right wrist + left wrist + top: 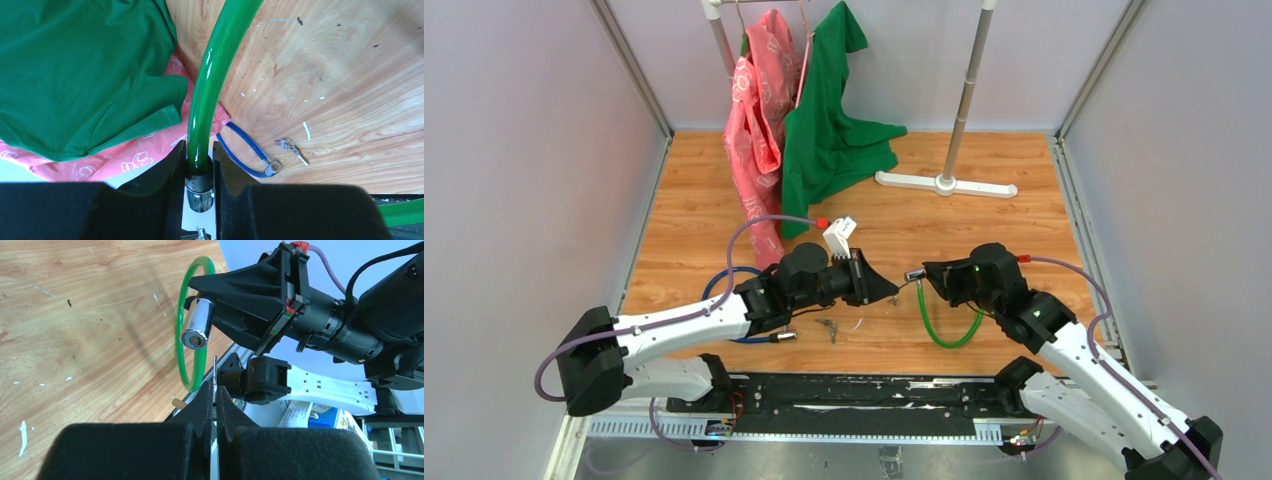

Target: Unlock with the key

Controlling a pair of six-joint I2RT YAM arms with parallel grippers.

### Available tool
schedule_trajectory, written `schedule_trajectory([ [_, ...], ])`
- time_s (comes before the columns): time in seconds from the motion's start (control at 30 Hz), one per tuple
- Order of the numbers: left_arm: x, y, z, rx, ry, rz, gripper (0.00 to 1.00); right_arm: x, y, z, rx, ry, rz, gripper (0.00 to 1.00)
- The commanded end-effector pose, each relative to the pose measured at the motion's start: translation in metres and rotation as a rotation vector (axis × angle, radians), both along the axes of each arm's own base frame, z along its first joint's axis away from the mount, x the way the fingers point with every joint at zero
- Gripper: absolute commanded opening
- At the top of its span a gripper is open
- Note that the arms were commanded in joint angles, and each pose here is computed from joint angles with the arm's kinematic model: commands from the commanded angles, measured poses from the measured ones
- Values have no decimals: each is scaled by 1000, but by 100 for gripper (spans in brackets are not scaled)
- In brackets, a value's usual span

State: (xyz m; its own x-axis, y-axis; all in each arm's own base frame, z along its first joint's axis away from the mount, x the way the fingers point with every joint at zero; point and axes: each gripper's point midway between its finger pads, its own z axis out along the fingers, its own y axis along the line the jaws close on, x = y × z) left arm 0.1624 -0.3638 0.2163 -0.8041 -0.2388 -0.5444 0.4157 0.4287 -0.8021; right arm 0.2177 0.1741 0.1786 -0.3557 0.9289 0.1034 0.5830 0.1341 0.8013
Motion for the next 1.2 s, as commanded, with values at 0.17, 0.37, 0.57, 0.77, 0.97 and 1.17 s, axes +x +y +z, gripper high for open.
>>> schedule_trajectory([
  [0.17, 2, 3, 15, -16, -13, 6, 0, 0, 14, 23, 72, -73, 55, 0],
  [0.37, 9, 13, 21, 0, -38, 46, 0, -3, 11, 27, 61, -87, 59, 0],
  [0.57, 10, 17, 31, 4, -69, 45, 0, -5, 12, 28, 51, -86, 81, 0],
  [0.77, 8, 9, 30, -10, -53, 17, 0, -3, 14, 32, 49, -97, 90, 0],
  [0.97, 8, 3, 24, -6, -37, 1, 0, -2, 14, 35, 45, -106, 88, 0],
  [1.17, 9, 4, 22, -8, -37, 11, 0, -1, 14, 38, 46, -113, 85, 0],
])
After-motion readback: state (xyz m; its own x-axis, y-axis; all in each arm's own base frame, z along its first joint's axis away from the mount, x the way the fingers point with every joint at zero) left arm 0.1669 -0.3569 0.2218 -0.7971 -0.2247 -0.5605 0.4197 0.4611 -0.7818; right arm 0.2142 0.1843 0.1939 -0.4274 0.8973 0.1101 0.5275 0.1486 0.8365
